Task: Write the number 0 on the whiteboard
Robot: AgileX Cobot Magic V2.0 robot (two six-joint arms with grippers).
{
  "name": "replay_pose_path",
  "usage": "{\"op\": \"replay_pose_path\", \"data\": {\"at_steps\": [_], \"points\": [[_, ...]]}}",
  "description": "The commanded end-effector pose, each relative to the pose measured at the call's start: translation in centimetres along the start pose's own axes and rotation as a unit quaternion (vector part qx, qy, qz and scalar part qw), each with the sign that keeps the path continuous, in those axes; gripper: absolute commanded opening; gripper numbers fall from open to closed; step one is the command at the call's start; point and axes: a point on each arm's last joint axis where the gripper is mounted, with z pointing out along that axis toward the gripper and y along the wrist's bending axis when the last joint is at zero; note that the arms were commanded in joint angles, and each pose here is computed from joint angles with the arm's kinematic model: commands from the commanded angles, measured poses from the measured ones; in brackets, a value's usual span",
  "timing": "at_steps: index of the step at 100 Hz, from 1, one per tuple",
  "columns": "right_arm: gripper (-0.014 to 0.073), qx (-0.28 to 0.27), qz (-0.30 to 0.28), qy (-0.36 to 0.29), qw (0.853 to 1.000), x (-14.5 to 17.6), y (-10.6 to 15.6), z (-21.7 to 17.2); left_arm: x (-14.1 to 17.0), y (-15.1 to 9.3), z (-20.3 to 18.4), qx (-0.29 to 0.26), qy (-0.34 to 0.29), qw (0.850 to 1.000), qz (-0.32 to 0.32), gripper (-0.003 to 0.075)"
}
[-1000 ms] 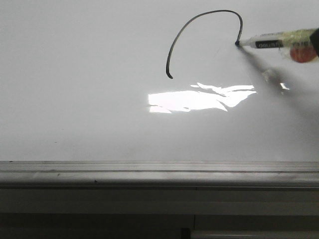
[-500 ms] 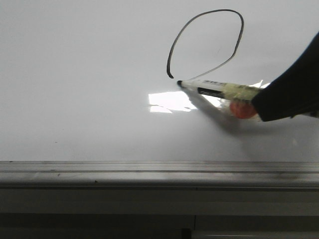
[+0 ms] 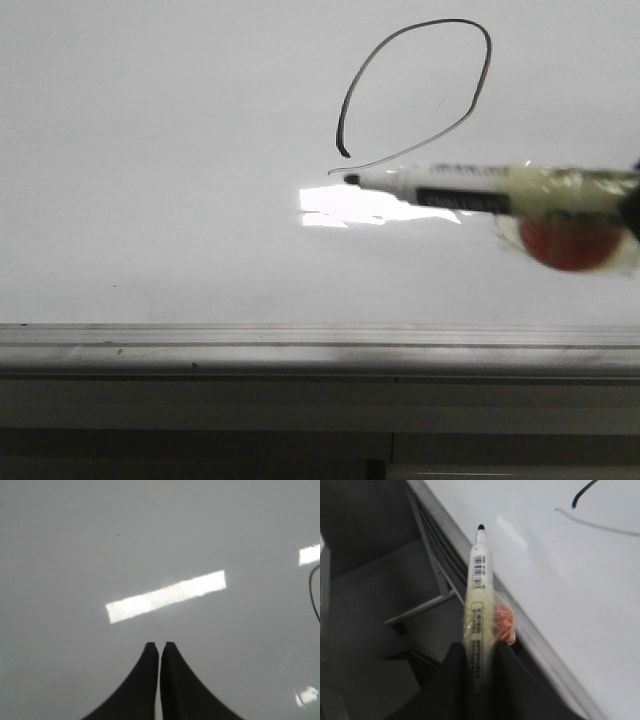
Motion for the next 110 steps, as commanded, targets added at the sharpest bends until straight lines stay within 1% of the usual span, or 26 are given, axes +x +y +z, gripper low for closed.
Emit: {"op": "replay_pose_path", "data": {"at_steps": [1, 8, 16, 23, 31, 34, 41, 49, 53, 55, 57, 61, 67, 74, 82, 87, 99, 107, 110], "points": [[-0.0047, -0.014, 0.013, -0.005, 1.0, -0.5, 0.4, -0.9, -1.4, -0.4, 0.0, 0.035, -0.026, 0.999, 0.025, -0.0019], [-0.0047, -0.024, 0.015, 0.009, 1.0, -0.3, 0.6, -0.8, -1.5, -1.0, -0.1, 0.08, -0.034, 0.996, 0.031, -0.0019], [-0.0047, -0.028, 0.021, 0.019, 0.999, -0.3, 0.5, -0.3, -1.3, -1.9, -0.2, 0.144, -0.035, 0.986, 0.08, -0.0018], [-0.0047, -0.03, 0.024, 0.021, 0.999, -0.7, 0.3, 0.0, -1.2, -3.0, -0.2, 0.21, -0.039, 0.971, 0.106, -0.0017], [-0.0047, -0.033, 0.027, 0.021, 0.999, -1.6, 0.1, 0.2, -1.3, -4.3, -0.2, 0.283, -0.055, 0.948, 0.134, 0.0001], [-0.0047, -0.034, 0.026, 0.02, 0.999, -2.0, 0.0, 0.2, -1.2, -4.9, -0.1, 0.306, -0.059, 0.938, 0.152, 0.0022], [-0.0047, -0.039, 0.021, 0.02, 0.999, -2.9, 0.0, 0.5, -1.0, -6.2, 0.1, 0.355, -0.069, 0.912, 0.196, 0.0098], [-0.0047, -0.055, 0.009, 0.027, 0.998, -4.0, 0.2, 1.0, -0.5, -7.8, 0.5, 0.395, -0.067, 0.879, 0.257, 0.0222], [-0.0047, -0.064, 0.004, 0.031, 0.997, -4.6, 0.3, 1.2, -0.1, -8.6, 0.9, 0.406, -0.056, 0.868, 0.28, 0.0279], [-0.0047, -0.068, 0.001, 0.032, 0.997, -5.0, 0.4, 1.2, 0.0, -9.0, 1.2, 0.41, -0.05, 0.865, 0.287, 0.0295], [-0.0047, -0.074, -0.001, 0.038, 0.997, -5.2, 0.4, 1.5, 0.1, -9.3, 1.5, 0.412, -0.045, 0.862, 0.292, 0.0321], [-0.0047, -0.08, -0.004, 0.044, 0.996, -5.6, 0.5, 1.7, 0.2, -9.9, 2.1, 0.413, -0.033, 0.858, 0.303, 0.0344], [-0.0047, -0.087, -0.006, 0.051, 0.995, -6.2, 0.5, 1.9, 0.0, -10.5, 3.1, 0.407, -0.029, 0.856, 0.317, 0.035], [-0.0047, -0.088, -0.007, 0.055, 0.995, -6.6, 0.4, 2.2, -0.7, -11.0, 4.3, 0.394, -0.03, 0.86, 0.325, 0.035], [-0.0047, -0.084, -0.007, 0.047, 0.995, -7.0, 0.3, 2.2, -1.4, -11.3, 5.7, 0.374, -0.033, 0.87, 0.321, 0.035], [-0.0047, -0.084, -0.01, 0.041, 0.996, -7.3, 0.3, 2.1, -1.6, -11.5, 6.5, 0.366, -0.031, 0.872, 0.323, 0.035], [-0.0047, -0.086, -0.014, 0.037, 0.996, -7.8, 0.3, 1.7, -1.6, -11.9, 7.9, 0.359, -0.022, 0.863, 0.354, 0.035], [-0.0047, -0.09, -0.013, 0.037, 0.995, -7.9, 0.4, 1.6, -1.7, -12.3, 8.4, 0.36, -0.029, 0.855, 0.372, 0.0347], [-0.0047, -0.091, -0.012, 0.037, 0.995, -7.9, 0.4, 1.6, -1.7, -12.4, 8.5, 0.36, -0.032, 0.855, 0.371, 0.0346]]}}
